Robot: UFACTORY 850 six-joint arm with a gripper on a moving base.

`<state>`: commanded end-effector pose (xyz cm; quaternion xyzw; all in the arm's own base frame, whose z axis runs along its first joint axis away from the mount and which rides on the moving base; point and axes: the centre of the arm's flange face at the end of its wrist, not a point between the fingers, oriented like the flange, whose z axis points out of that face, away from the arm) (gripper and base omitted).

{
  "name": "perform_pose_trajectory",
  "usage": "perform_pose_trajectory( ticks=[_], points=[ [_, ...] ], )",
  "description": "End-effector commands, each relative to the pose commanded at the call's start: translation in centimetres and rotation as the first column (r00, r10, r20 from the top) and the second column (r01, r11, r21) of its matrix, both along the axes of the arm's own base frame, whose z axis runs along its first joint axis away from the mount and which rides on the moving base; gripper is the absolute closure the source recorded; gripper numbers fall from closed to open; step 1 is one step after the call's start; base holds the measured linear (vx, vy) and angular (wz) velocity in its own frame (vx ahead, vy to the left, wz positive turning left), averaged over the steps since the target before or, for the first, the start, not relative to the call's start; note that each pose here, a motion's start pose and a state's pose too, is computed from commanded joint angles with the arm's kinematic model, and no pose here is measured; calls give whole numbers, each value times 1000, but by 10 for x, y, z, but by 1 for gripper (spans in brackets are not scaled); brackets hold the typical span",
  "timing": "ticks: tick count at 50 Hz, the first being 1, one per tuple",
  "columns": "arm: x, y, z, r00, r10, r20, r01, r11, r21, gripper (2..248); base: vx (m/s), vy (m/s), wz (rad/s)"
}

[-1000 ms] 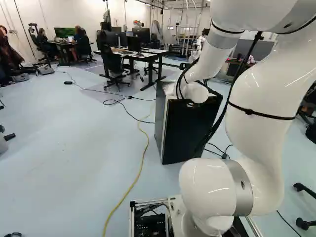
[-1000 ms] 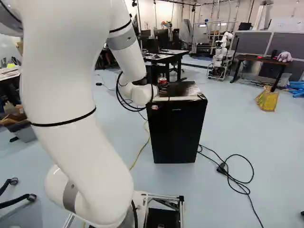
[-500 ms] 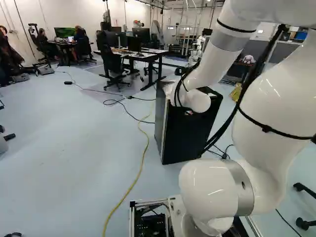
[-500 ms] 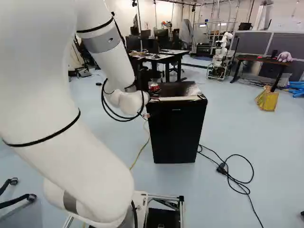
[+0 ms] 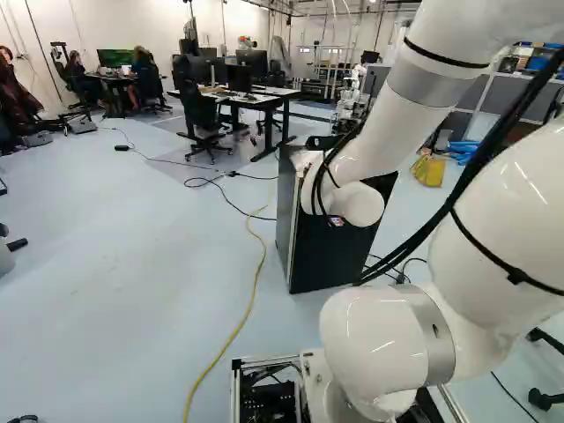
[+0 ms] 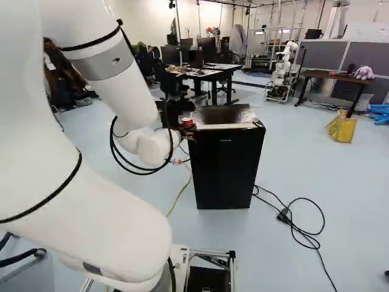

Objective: Grab a drink from the fridge

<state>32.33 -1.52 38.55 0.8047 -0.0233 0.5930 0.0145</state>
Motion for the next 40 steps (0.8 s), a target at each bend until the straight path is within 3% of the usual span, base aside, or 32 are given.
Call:
perform_pose_trajectory(
  ticks=[20,40],
  points=[
    [-34,10,-12,999,35,-20,-35,999,-2,157,0,0,0],
    [-51,15,-19,998,53,-30,-53,999,-2,157,0,0,0]
  ],
)
